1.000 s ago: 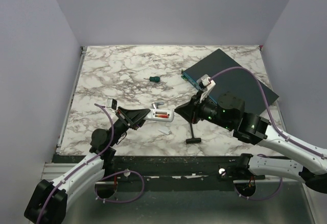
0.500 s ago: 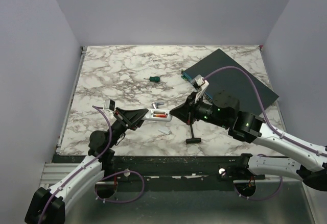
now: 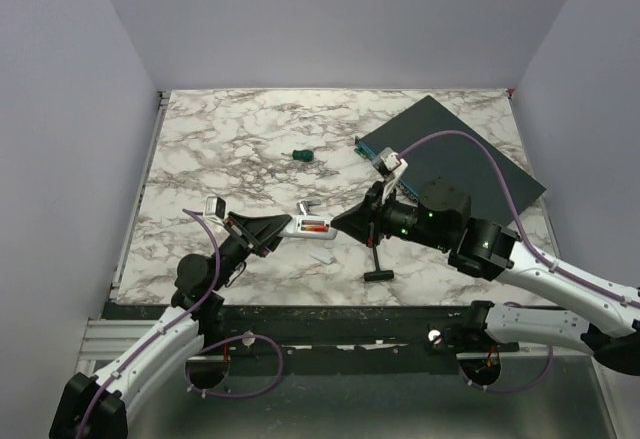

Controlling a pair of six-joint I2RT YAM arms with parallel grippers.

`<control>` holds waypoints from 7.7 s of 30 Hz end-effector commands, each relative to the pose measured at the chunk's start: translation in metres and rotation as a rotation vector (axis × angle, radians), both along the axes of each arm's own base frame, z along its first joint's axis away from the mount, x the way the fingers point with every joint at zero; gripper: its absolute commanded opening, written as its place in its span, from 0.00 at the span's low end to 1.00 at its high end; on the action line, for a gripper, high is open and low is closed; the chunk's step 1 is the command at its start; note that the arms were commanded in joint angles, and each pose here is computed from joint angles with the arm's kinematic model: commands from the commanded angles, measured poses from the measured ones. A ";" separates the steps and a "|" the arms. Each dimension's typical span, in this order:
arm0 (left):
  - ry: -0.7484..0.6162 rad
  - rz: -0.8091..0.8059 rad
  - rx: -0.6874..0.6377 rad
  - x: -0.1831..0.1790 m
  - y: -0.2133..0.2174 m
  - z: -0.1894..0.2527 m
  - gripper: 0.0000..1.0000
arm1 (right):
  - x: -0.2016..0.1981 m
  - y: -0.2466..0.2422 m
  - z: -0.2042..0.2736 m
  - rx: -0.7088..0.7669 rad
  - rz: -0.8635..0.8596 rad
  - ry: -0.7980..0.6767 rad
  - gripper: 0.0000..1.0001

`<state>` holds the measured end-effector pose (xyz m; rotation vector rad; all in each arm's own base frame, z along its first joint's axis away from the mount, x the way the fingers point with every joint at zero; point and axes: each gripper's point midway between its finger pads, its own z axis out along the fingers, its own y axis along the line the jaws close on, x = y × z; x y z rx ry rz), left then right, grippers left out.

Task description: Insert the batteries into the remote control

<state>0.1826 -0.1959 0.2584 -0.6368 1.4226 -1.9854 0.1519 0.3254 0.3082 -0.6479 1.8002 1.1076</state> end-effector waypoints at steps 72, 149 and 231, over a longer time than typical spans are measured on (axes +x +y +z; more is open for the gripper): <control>-0.014 0.010 0.062 0.003 -0.004 0.007 0.00 | 0.013 -0.002 -0.041 -0.123 -0.054 0.018 0.01; -0.479 -0.110 0.206 -0.040 -0.023 0.087 0.00 | 0.021 0.026 -0.110 -0.314 -0.039 0.183 0.01; -0.287 -0.019 0.604 -0.069 0.019 0.024 0.00 | 0.336 -0.066 -0.262 -0.449 -1.589 0.282 1.00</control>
